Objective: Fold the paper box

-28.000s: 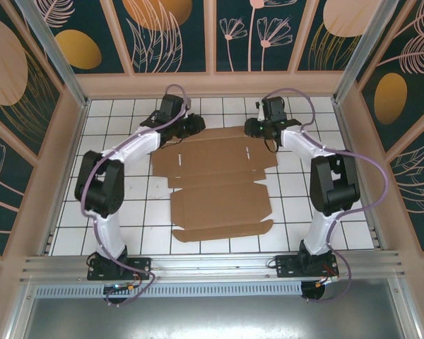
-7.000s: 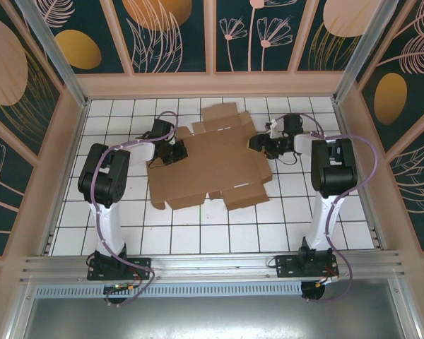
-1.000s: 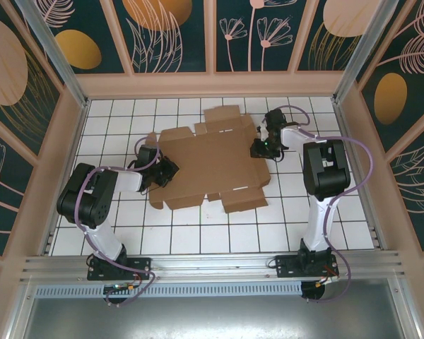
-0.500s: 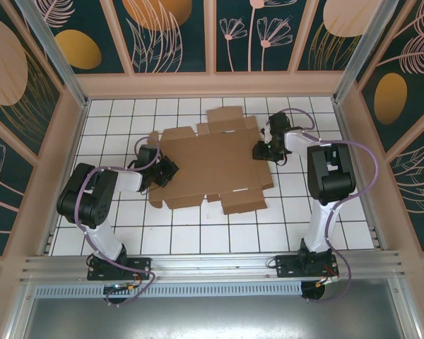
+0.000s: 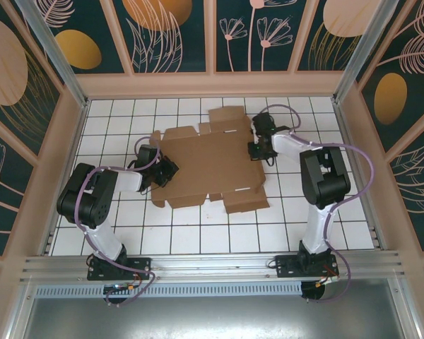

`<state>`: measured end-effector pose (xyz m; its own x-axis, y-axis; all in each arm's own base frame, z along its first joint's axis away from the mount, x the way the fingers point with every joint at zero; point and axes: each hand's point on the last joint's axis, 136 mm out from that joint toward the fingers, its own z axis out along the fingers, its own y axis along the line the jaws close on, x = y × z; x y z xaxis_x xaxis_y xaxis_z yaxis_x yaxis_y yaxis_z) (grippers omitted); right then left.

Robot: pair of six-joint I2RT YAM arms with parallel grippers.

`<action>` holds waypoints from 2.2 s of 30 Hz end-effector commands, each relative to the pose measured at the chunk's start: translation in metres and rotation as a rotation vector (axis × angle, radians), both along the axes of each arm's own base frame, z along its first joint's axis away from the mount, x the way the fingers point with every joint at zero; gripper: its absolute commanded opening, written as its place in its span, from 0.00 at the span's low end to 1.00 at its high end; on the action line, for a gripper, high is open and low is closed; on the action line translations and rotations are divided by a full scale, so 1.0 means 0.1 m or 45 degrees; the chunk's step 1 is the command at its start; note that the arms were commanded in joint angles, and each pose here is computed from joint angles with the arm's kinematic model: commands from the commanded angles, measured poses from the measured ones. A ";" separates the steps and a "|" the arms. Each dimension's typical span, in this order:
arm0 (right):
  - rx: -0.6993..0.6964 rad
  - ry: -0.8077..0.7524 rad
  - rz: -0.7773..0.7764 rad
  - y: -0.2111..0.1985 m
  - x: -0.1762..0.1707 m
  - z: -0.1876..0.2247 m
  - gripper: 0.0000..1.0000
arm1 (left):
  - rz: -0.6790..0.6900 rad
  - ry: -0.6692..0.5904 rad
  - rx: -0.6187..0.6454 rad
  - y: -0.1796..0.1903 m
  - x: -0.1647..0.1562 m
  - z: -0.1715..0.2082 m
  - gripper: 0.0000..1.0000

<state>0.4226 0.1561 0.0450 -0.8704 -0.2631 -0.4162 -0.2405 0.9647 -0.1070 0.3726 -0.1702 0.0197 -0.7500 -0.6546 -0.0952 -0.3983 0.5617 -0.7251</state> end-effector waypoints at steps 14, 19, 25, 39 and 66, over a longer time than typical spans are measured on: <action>-0.405 -0.582 0.395 0.74 0.14 1.24 0.00 | -0.315 -0.650 -0.434 -0.76 0.65 2.28 0.61; -0.396 -0.649 0.420 0.91 0.16 1.45 0.00 | -0.388 -0.611 -0.445 -1.12 0.73 2.27 0.63; -0.403 -0.702 0.457 1.09 0.13 1.60 0.00 | -0.356 -0.532 -0.427 -1.20 0.85 2.07 0.64; -0.434 -0.757 0.517 1.27 0.02 1.61 0.00 | -0.344 -0.521 -0.494 -1.31 1.01 2.08 0.57; 0.009 -0.815 0.624 1.45 -0.55 2.32 0.61 | -0.248 -0.643 -0.635 -0.83 0.99 1.88 0.00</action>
